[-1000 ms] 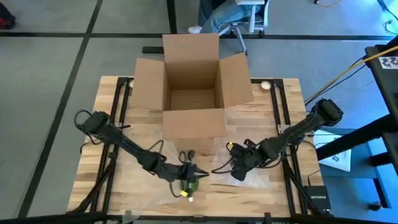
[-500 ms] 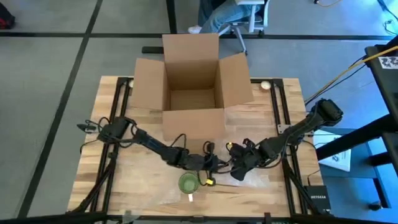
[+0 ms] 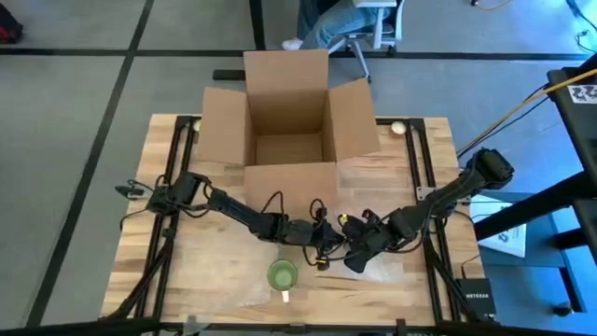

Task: Wrap mug
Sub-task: Wrap the blue mug with the right transparent bubble wrap

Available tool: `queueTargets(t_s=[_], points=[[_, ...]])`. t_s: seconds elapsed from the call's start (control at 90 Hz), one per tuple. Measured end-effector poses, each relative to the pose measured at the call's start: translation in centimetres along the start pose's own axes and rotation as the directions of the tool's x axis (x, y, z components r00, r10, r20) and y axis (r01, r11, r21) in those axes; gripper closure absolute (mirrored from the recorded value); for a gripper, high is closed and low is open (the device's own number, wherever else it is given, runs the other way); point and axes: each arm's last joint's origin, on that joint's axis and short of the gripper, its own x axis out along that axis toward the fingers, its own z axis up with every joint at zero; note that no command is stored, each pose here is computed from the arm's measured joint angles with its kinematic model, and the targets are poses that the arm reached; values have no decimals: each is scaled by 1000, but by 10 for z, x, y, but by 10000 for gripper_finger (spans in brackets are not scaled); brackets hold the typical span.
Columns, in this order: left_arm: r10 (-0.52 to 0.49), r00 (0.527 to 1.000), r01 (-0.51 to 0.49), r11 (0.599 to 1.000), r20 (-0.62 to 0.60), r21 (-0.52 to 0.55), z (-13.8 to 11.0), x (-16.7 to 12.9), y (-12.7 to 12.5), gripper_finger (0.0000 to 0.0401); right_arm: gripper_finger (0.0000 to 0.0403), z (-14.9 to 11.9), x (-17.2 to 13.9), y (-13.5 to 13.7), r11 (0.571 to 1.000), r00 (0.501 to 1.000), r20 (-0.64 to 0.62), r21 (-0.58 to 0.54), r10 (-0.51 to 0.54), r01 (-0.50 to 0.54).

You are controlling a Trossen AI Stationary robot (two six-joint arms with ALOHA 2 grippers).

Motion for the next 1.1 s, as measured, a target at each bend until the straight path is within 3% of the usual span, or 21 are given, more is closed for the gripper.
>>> queueTargets(t_s=[0.178,0.367,0.456,0.711,0.978,1.1], points=[[5,1000,-6,996,11,85,7,-3,-2,401,403,0,-5,1,998,997,-49,7,59,-59],[-1,998,-1,999,58,37,16,-6,-3,401,403,10,-33,6,994,992,-59,21,107,-106],[1,997,0,1000,74,-19,18,-6,-3,401,403,14,-44,6,997,995,-62,11,79,-78],[9,1000,-10,1000,29,26,13,-5,-2,401,403,17,-68,-1,998,987,-147,-35,-59,54],[10,1000,-10,1000,27,16,11,-5,-2,401,403,31,-94,16,997,991,-115,-31,65,-69],[10,1000,-11,1000,26,16,11,-5,-2,401,403,23,-79,19,998,998,-58,-51,21,-23]])
